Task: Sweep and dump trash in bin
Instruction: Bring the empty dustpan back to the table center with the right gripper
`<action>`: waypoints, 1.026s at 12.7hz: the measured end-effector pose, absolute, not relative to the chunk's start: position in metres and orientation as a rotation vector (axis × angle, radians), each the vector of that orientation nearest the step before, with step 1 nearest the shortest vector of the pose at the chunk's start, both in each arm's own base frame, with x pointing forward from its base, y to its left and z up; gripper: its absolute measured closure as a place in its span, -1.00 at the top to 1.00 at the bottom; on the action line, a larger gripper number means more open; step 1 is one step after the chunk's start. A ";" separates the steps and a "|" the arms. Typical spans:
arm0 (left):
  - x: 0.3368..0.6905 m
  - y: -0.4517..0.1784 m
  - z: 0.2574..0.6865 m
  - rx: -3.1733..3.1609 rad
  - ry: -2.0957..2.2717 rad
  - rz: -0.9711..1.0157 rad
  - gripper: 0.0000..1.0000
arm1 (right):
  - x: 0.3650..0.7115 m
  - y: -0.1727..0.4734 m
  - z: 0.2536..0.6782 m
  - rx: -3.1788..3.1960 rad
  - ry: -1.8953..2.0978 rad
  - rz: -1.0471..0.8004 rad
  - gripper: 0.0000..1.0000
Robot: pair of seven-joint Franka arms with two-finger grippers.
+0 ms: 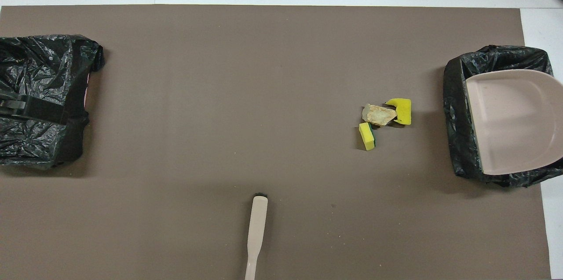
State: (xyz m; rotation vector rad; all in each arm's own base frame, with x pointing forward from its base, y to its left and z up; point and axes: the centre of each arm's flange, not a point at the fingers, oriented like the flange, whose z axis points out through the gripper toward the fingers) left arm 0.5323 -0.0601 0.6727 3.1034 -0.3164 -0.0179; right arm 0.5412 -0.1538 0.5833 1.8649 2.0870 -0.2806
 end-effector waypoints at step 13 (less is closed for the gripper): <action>0.534 -0.039 0.671 3.106 -0.285 -0.026 1.00 | 0.541 0.074 0.552 2.526 1.730 -0.019 -0.38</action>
